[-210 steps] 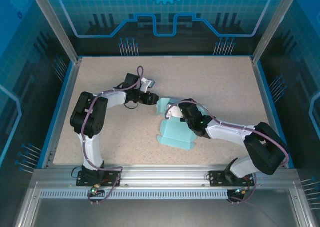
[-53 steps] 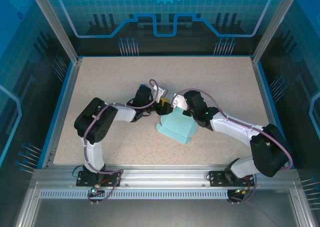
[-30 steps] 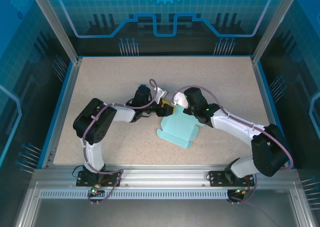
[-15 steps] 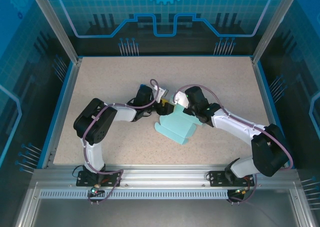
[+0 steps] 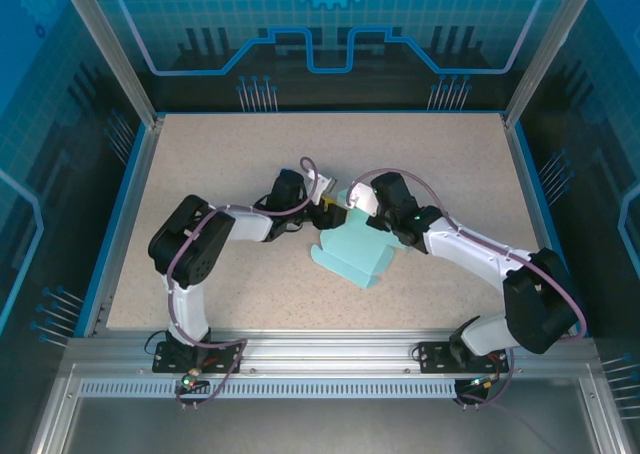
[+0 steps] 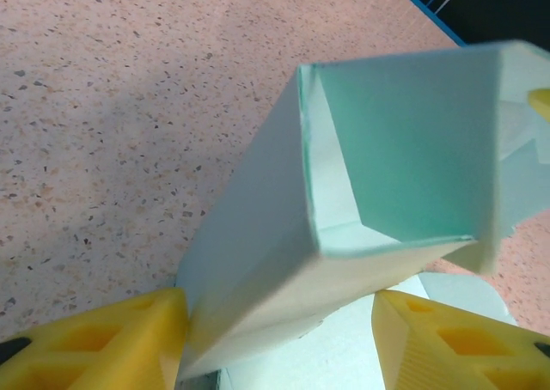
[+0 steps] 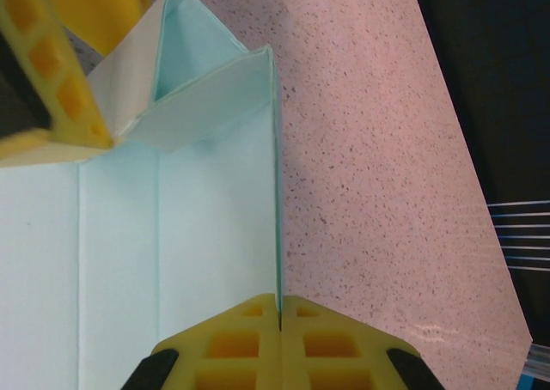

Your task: Fold the paper box

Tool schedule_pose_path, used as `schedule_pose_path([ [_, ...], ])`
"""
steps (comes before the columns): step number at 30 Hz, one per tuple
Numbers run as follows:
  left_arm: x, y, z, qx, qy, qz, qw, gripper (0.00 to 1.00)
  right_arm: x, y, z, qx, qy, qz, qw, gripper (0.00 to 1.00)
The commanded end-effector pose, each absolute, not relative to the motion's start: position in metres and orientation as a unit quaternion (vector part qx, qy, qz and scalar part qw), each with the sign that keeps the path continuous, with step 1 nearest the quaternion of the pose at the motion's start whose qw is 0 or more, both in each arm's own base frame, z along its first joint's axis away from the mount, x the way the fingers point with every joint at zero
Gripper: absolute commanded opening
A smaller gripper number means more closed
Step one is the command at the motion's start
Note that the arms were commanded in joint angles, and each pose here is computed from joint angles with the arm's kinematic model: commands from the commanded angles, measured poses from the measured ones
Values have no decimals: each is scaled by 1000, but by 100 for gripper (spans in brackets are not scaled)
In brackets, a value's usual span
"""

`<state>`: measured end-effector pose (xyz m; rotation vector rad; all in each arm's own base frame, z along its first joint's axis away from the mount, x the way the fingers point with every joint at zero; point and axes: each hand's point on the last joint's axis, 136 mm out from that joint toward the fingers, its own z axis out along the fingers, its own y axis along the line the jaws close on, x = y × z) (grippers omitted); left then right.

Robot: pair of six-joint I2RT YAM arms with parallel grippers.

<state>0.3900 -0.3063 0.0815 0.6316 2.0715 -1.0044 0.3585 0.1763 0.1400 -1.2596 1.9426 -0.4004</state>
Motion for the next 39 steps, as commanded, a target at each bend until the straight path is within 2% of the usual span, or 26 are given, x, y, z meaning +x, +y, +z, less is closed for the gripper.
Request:
schedule_pose_path([
  [1, 380, -304, 105, 274, 779, -428, 367, 62, 367, 169, 158, -487, 751, -182, 408, 0],
  [24, 407, -267, 117, 269, 784, -449, 333, 65, 385, 178, 137, -572, 648, -291, 410, 0],
  [28, 411, -256, 110, 252, 805, -438, 313, 62, 386, 181, 137, -585, 623, -308, 418, 0],
  [33, 418, -252, 91, 246, 830, -417, 276, 53, 385, 182, 136, -593, 607, -318, 423, 0],
  [39, 411, -270, 88, 293, 811, -429, 268, 53, 386, 181, 130, -599, 594, -333, 421, 0],
])
